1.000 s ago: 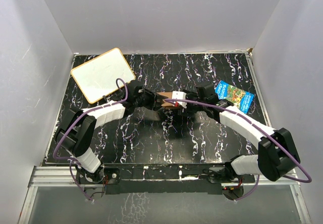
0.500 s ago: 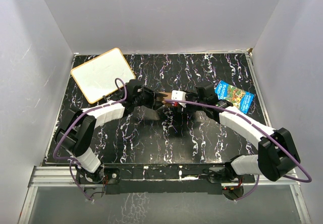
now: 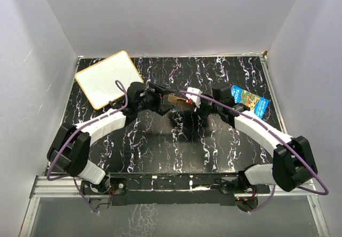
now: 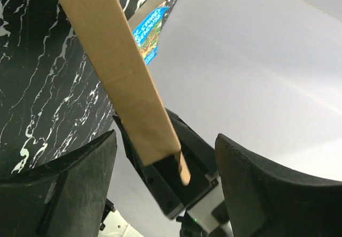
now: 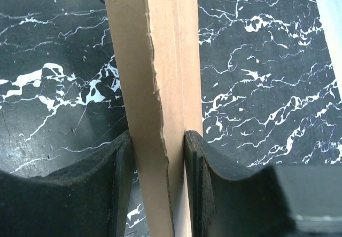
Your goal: Fold the paper box
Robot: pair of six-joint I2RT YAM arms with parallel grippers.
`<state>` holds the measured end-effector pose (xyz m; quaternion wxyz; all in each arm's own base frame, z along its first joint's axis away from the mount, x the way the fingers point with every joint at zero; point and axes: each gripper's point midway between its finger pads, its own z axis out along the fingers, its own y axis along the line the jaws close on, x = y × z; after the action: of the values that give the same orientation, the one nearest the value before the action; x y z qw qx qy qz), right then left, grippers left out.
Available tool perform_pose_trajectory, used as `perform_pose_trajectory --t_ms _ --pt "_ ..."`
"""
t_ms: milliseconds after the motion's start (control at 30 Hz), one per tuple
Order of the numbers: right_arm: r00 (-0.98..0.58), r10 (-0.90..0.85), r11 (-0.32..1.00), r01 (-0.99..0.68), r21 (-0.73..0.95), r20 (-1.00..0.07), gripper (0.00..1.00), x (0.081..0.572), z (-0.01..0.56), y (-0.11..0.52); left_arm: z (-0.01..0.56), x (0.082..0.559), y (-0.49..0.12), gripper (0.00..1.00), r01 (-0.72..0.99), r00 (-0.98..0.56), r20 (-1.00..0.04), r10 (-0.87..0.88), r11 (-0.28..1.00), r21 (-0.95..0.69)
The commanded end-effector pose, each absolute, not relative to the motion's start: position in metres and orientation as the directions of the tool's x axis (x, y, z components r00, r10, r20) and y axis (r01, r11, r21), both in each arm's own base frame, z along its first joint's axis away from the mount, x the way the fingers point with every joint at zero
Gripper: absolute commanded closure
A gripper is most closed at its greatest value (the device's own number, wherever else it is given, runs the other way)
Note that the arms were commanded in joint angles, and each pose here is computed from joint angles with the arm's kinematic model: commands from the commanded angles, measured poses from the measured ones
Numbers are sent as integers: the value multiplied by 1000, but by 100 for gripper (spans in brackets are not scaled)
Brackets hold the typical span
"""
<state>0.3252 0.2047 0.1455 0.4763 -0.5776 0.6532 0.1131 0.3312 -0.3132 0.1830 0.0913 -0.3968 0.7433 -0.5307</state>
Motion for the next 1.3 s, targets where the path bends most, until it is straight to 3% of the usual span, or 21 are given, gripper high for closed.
perform_pose_trajectory --t_ms 0,200,367,533,633,800,1067,1167,1267 --pt "89 -534 398 -850 -344 -841 62 339 185 210 214 327 -298 26 -400 -675 213 -706 108 -910" --pt "-32 -393 470 -866 -171 -919 65 351 219 211 245 320 -281 24 -244 -697 111 -708 89 -966" --pt "-240 -222 506 -857 99 -945 65 365 237 202 259 309 -269 20 -37 -722 -92 -685 172 -984" --pt "-541 -42 464 -755 463 -840 66 374 219 188 251 293 -265 17 147 -739 -314 -596 312 -939" --pt "-692 43 405 -647 645 -721 66 373 199 182 231 287 -263 16 164 -756 -369 -541 390 -906" --pt "-824 150 330 -479 814 -546 65 367 165 179 194 277 -263 16 131 -802 -357 -479 442 -887" --pt "-923 231 320 -227 920 -308 60 362 98 177 135 273 -270 17 -10 -879 -245 -410 528 -849" --pt "-928 217 362 -213 908 -304 46 364 83 175 112 272 -272 17 -43 -895 -228 -385 580 -813" --pt "-907 164 459 -279 844 -389 31 372 74 167 99 272 -274 17 -60 -904 -215 -371 605 -794"
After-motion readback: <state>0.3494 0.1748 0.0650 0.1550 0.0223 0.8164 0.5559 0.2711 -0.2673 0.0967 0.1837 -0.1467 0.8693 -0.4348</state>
